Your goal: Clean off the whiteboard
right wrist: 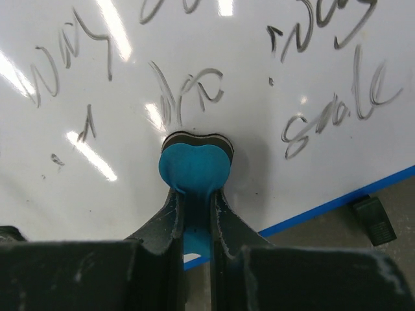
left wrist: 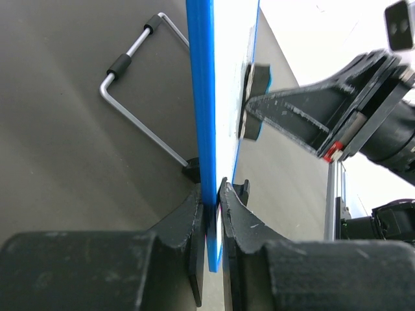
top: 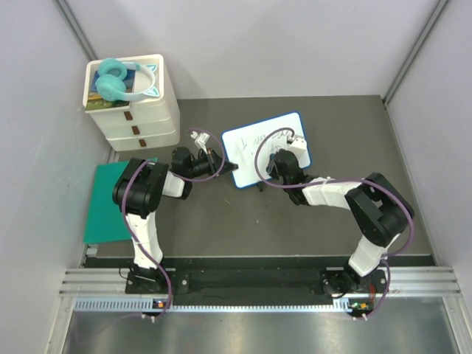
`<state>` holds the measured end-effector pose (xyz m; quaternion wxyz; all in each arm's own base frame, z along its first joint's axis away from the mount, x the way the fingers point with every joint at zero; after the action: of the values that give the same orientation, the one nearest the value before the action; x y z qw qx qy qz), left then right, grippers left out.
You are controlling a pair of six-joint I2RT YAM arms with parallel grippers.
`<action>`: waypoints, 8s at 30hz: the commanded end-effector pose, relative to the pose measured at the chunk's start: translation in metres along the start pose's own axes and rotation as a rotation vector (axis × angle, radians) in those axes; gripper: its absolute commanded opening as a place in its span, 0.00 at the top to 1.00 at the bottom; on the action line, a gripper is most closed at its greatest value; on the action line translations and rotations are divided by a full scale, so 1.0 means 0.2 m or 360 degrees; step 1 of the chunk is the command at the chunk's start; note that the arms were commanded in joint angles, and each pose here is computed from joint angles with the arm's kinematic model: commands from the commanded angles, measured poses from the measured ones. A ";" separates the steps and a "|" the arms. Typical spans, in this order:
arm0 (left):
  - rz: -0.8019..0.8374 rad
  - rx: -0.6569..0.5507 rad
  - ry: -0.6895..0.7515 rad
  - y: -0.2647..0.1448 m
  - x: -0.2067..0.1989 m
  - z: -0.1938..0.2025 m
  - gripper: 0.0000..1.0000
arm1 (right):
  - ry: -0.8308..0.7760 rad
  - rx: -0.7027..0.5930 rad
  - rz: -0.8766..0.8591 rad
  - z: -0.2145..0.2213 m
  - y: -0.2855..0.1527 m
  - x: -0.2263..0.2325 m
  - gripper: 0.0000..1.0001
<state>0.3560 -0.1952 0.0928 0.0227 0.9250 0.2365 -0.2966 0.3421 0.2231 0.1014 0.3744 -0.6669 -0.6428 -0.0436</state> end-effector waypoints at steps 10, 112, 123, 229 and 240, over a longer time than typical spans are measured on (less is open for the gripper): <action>0.0146 0.0043 0.0083 -0.01 -0.10 0.00 1.00 | -0.0313 0.0442 0.0401 0.33 -0.11 -0.45 1.00; 0.0147 0.0265 0.0241 0.06 -0.17 0.07 1.00 | -0.0942 0.0584 -0.0319 0.21 0.22 0.48 1.00; 0.0153 0.0262 0.0244 0.07 -0.18 0.05 1.00 | -0.0453 0.0312 0.0119 -0.37 0.47 -0.02 1.00; 0.0147 0.0277 0.0292 0.05 -0.21 0.03 1.00 | -0.0257 0.0965 -0.0099 0.28 0.17 0.17 1.00; 0.0149 0.0285 0.0295 0.06 -0.21 0.04 1.00 | 0.0007 0.0694 -0.0012 -0.25 0.46 -0.01 1.00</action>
<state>0.3383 -0.2106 0.0990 -0.0675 0.9293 0.2198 -0.2891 0.4222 0.2199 0.1275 0.4908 -0.5587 -0.6632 0.0843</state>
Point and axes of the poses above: each gripper's point midway between its finger pads, its own y axis out along the fingers, its own x axis along the line the jaws close on, z = x × y, the point moved 6 cm from there along -y, back along the fingers, and after that the axes turned 15 degrees about y, right-handed, at the moved point
